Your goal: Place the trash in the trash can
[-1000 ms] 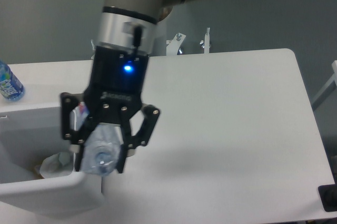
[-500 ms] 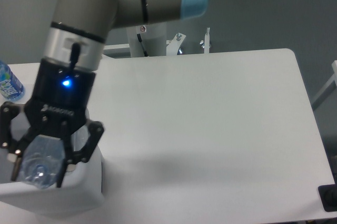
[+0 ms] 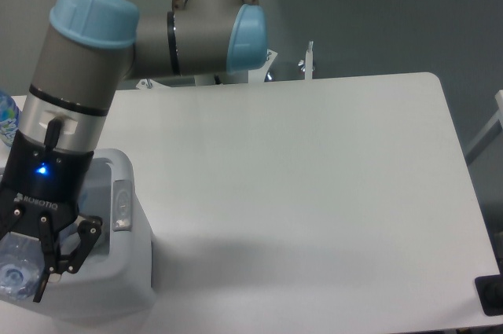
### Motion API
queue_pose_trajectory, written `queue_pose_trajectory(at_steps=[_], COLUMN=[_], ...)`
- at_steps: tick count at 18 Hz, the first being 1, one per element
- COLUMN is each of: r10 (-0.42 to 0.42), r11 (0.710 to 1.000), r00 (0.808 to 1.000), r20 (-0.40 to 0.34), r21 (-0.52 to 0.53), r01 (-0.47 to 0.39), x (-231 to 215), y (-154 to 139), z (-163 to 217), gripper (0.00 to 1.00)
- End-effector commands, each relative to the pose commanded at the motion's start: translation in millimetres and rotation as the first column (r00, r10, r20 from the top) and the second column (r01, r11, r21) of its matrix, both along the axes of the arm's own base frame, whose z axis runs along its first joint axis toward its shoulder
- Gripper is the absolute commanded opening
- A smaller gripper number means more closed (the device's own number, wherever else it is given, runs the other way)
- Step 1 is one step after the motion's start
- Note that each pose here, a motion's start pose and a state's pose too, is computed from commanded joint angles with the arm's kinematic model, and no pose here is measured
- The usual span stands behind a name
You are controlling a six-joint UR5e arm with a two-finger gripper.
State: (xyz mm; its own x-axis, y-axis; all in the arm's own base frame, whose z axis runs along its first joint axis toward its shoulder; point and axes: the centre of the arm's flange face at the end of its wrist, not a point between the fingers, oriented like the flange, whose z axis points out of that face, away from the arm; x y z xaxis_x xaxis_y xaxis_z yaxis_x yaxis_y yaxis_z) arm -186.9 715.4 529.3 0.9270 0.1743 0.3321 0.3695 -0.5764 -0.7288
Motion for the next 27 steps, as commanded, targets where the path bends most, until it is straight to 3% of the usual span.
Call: queue_pose_trajectory(at_steps=[6,13,14,19,23,25,27], r10=[-0.007,0.167,0.195,0.346,0.235,0.109,-0.006], r11=[1.0,0.986,0.981,0.928,0.918,0.911,0.887], r00=[1.0,0.979,0.968,0.872,0.847,0.84,0.821], r20=[-0.026,-0.119,-0.155,-0.345,-0.477,-0.531,-0.571], r21=[0.002,0.05,0.042,-0.012,-0.177,-0.284,-0.382], r01=[0.007,-0.162,-0.191,-0.373,-0.355,-0.298,-0.259], x=[5,-105,-120,-169,-187,-184,-190], y=[-10,-77,-84,-122,-148,-161,-180], z=[8,55,55,66,60,47,34], gripper=[1.0,1.0,1.0,1.0,1.0,1.0,1.0])
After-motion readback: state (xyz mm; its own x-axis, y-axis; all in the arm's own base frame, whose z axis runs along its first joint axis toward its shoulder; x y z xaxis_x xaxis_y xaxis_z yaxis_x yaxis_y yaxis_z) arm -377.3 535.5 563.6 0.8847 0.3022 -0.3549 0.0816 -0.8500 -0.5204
